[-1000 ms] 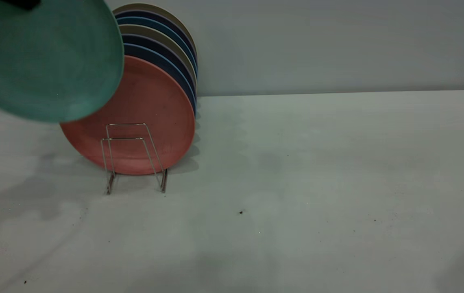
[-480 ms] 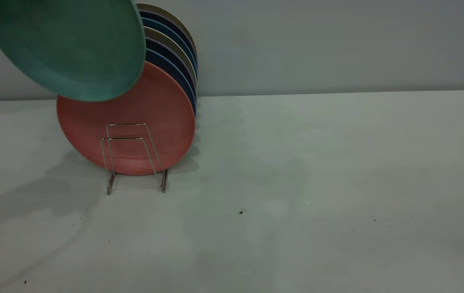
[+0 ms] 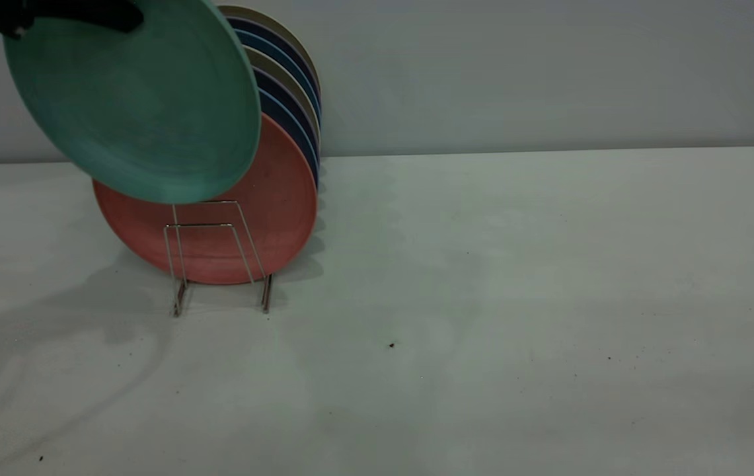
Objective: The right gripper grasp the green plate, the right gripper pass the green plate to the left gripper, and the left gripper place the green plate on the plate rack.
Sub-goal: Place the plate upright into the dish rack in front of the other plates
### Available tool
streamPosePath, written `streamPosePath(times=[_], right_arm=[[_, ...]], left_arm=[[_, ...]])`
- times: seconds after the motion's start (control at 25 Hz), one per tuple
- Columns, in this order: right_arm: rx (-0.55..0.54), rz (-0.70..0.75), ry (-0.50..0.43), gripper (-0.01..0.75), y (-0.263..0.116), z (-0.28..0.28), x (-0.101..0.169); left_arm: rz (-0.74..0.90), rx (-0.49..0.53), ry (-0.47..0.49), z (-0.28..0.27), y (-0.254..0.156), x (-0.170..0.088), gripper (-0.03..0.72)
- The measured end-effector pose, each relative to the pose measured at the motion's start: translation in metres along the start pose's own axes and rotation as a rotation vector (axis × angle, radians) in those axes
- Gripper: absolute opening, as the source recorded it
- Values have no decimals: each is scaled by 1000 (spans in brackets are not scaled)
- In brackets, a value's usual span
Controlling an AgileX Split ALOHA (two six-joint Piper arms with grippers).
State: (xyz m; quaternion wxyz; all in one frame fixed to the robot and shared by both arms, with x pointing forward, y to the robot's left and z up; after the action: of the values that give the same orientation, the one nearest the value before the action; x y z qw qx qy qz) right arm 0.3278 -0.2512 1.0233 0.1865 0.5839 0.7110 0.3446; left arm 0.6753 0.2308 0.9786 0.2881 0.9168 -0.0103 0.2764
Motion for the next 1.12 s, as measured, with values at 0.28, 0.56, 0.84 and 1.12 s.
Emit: streamPosePath(times=[0.28, 0.56, 0.84, 1.12], right_arm=[[-4, -1, -5, 480, 0, -1, 0], [-7, -1, -7, 480, 0, -1, -1], [-12, -1, -10, 480, 1, -1, -1], [-12, 1, -11, 480, 1, -1, -1]], left_arm=[[-17, 11, -14, 10, -9, -3, 316], [-31, 11, -21, 17, -12, -5, 316], [-63, -2, -27, 24, -15, -7, 316], [-83, 1, -47, 33, -22, -12, 315]])
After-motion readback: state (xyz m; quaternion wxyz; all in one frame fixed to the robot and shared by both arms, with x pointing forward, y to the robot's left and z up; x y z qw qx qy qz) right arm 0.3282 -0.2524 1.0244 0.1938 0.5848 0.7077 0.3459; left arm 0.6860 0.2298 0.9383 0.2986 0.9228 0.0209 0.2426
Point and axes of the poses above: a point on each arm's last joint axis where the gripper is mounted, z pointing out along that axis toward the gripper, x along the wrist's bending axis when the last joint is at zero, y = z × x, the point moved 7 cm from there along z, pointing out along that axis toward the gripper, and after that the axes turned 2 degrees about z, right-handed, at the moved point
